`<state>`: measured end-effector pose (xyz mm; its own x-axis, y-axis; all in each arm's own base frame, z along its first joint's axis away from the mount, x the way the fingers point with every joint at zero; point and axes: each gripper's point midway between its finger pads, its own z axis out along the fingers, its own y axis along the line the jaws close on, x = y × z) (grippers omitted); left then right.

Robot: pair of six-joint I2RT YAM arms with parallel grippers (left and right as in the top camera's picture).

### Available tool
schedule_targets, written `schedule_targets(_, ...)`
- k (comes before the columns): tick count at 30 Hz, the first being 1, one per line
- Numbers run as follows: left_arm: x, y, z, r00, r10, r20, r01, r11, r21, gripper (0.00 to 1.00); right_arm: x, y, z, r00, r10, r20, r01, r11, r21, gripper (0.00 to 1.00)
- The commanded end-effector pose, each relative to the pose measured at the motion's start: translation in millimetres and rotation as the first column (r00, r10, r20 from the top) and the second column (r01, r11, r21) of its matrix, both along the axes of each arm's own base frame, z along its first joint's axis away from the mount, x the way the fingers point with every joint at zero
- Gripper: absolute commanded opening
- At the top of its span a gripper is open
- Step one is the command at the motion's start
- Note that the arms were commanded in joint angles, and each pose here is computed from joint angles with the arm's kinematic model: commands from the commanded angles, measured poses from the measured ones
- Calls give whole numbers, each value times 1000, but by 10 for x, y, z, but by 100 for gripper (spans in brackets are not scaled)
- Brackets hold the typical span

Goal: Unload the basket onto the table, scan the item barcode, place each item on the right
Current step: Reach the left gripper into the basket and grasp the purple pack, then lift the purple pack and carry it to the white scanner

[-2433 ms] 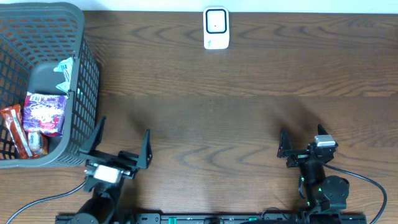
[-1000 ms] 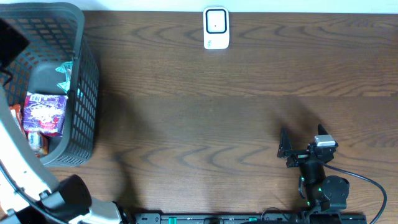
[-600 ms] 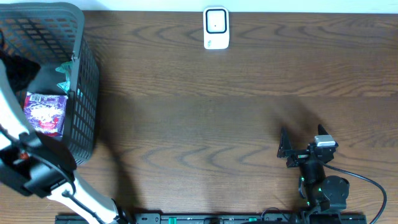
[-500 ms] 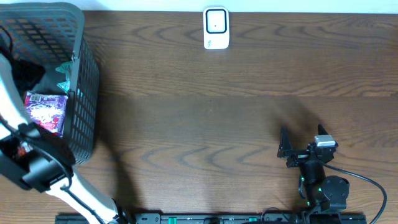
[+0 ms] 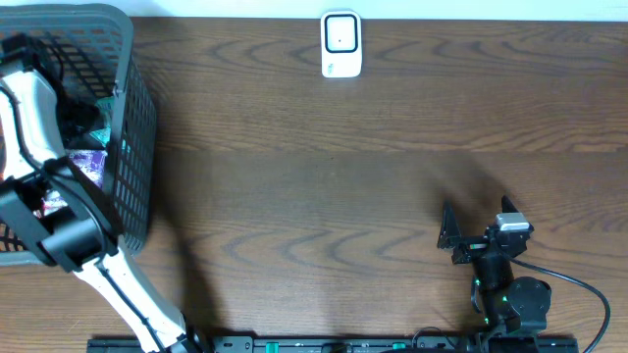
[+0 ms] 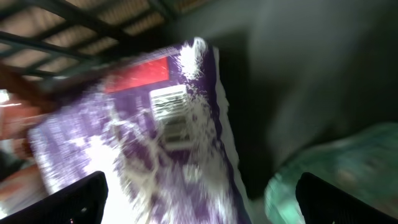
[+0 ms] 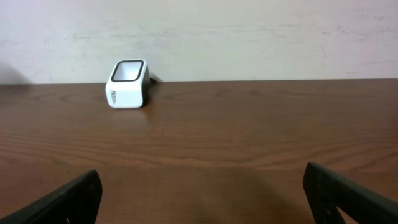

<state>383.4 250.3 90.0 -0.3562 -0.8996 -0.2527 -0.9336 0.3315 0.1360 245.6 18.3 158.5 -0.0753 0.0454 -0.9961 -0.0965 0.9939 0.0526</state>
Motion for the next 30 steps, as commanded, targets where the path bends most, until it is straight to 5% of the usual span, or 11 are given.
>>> schedule_targets(1,-95,28,-304,996,25,-83,-26,1000,-10,96,2,-41,-11,1000,-18,0,18,1000,-11,99)
schedule_targets(5,-176,-15,-528,988,21,-151,-28,999,-44,89,2,-42,-11,1000,-18,0,18,1000,-11,99)
schedule_targets(8,-239,-45,-595,982,17,-188,-29,998,-61,41,1,-42,-9,1000,-18,1,18,1000,-11,99)
schedule_targets(11,-233,-45,-527,983,-2,-183,-10,998,-61,10,2,-42,-11,1000,-18,0,18,1000,-11,99)
schedule_targets(17,-182,-27,5,996,2,-84,-4,1000,-15,7,2,-42,-11,1000,-18,0,18,1000,-11,99)
schedule_targets(22,-133,-109,859,990,-7,142,1,999,38,8,1,-42,-9,1000,-18,1,18,1000,-11,99)
schedule_targets(30,-398,-446,2418,840,-92,535,6,987,160,7,2,-42,-9,1000,-18,1,18,1000,-11,99)
